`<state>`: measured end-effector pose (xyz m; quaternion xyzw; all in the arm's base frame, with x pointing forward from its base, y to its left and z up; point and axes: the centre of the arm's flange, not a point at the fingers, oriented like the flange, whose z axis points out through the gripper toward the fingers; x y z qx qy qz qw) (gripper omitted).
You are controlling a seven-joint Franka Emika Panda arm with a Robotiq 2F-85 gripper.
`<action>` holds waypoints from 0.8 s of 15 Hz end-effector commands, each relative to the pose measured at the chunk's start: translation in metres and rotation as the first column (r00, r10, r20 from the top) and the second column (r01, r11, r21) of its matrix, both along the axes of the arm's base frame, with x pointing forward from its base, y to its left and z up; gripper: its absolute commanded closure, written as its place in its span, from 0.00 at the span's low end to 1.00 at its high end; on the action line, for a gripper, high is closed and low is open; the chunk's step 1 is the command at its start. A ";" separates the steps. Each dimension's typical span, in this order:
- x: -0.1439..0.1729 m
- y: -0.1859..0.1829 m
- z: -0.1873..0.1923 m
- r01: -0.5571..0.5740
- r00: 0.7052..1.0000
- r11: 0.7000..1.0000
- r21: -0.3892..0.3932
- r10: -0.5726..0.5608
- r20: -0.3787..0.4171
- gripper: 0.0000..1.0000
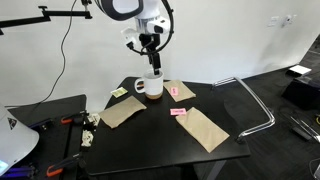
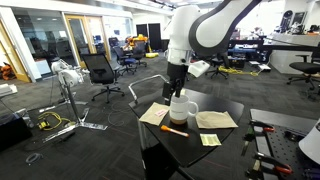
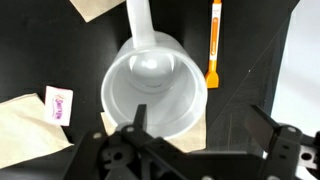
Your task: Move the mug to the left
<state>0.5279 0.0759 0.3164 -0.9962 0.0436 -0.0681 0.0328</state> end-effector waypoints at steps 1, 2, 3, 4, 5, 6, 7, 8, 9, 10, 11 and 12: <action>-0.022 -0.005 0.037 -0.014 1.000 1.000 0.004 0.014 0.005 0.00; -0.025 -0.006 0.046 -0.017 1.000 1.000 0.004 0.017 0.009 0.00; -0.028 -0.008 0.056 -0.021 1.000 1.000 0.004 0.021 0.013 0.00; -0.032 -0.010 0.066 -0.025 1.000 1.000 0.005 0.025 0.012 0.00; -0.035 -0.012 0.076 -0.028 1.000 1.000 0.003 0.028 0.014 0.00; -0.037 -0.013 0.086 -0.035 0.999 0.999 0.004 0.035 0.012 0.00; -0.040 -0.015 0.095 -0.040 0.999 0.999 -0.001 0.040 0.014 0.00; -0.043 -0.017 0.105 -0.049 0.999 0.999 -0.001 0.049 0.012 0.00; -0.046 -0.019 0.113 -0.051 0.999 0.999 -0.006 0.051 0.012 0.00; -0.050 -0.022 0.122 -0.062 0.998 0.998 -0.005 0.062 0.010 0.00; -0.054 -0.024 0.130 -0.062 0.998 0.998 -0.007 0.062 0.008 0.00; -0.058 -0.026 0.137 -0.070 0.998 0.998 -0.008 0.070 0.009 0.00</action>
